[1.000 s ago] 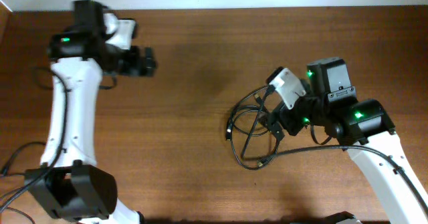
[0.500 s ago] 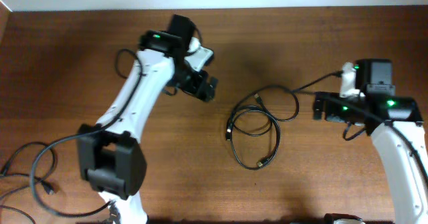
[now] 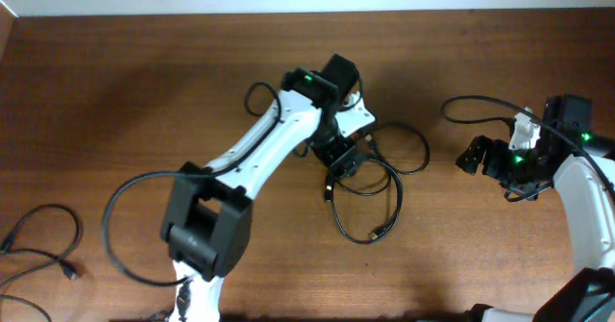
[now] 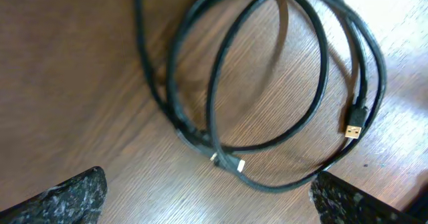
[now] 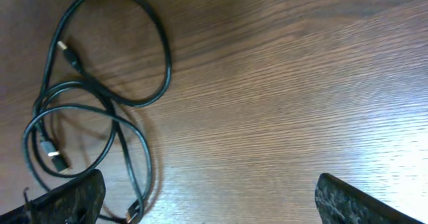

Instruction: Untangle cables

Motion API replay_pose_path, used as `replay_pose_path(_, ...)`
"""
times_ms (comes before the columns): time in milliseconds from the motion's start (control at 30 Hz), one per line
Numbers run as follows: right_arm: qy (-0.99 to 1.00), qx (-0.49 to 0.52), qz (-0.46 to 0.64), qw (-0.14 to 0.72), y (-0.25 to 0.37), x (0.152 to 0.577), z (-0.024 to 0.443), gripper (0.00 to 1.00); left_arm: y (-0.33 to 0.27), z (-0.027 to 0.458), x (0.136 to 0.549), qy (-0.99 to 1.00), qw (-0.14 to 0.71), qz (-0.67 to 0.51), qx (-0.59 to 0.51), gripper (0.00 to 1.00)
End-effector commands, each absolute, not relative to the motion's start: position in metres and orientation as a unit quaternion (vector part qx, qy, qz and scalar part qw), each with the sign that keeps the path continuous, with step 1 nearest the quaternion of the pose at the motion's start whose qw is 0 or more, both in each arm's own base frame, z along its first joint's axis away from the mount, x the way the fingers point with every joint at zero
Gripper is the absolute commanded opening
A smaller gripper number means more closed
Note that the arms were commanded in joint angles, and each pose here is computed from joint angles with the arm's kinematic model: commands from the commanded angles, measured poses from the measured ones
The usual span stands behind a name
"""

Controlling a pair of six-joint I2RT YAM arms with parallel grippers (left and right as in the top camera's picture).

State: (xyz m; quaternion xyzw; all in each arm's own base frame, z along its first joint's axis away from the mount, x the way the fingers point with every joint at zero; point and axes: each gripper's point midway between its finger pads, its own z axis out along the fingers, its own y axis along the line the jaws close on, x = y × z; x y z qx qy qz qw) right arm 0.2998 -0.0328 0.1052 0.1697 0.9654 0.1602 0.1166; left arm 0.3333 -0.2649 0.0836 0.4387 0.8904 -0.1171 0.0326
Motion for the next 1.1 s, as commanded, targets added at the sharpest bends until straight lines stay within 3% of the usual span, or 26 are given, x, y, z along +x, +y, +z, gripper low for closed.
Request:
replay_pose_path(0,0.957,0.169,0.205,0.115,-0.019,0.301,0.107,0.99,-0.276,0.057,0.322,0.879,0.002,-0.112,0.463,0.99)
replay_pose_path(33,0.957,0.169,0.204,0.117,-0.020,0.301,0.107,1.00,-0.279,0.052,0.319,0.877,-0.003,-0.111,0.467,0.99)
replay_pose_path(100,0.957,0.168,0.204,0.119,-0.020,0.302,0.108,0.92,-0.285,0.046,0.318,0.874,-0.003,-0.111,0.472,1.00)
replay_pose_path(233,0.957,0.168,0.204,0.118,-0.020,0.302,0.107,0.67,-0.289,0.039,0.318,0.873,-0.005,-0.110,0.476,0.93)
replay_pose_path(300,0.957,0.168,0.204,0.118,-0.020,0.302,0.107,0.55,-0.290,0.039,0.320,0.872,0.000,-0.111,0.476,0.66)
replay_pose_path(367,0.957,0.166,0.204,0.119,-0.020,0.302,0.107,0.48,-0.290,0.038,0.322,0.873,0.005,-0.106,0.477,0.45)
replay_pose_path(433,0.959,0.159,0.203,0.120,-0.020,0.302,0.107,0.41,-0.288,0.038,0.324,0.873,0.006,-0.100,0.477,0.34)
replay_pose_path(500,0.959,0.158,0.203,0.120,-0.020,0.302,0.107,0.38,-0.288,0.038,0.324,0.873,0.006,-0.099,0.477,0.24)
replay_pose_path(667,0.959,0.158,0.203,0.120,-0.020,0.302,0.107,0.36,-0.288,0.038,0.324,0.873,0.006,-0.099,0.477,0.22)
replay_pose_path(767,0.959,0.158,0.203,0.120,-0.020,0.302,0.107,0.35,-0.288,0.038,0.325,0.873,0.008,-0.099,0.477,0.00)
replay_pose_path(933,0.959,0.156,0.202,0.122,-0.020,0.303,0.108,0.33,-0.272,0.053,0.330,0.893,0.001,-0.056,0.446,0.00)
replay_pose_path(1067,0.959,0.155,0.202,0.128,-0.021,0.305,0.108,0.34,-0.281,0.125,0.344,0.890,0.057,-0.065,0.448,0.00)
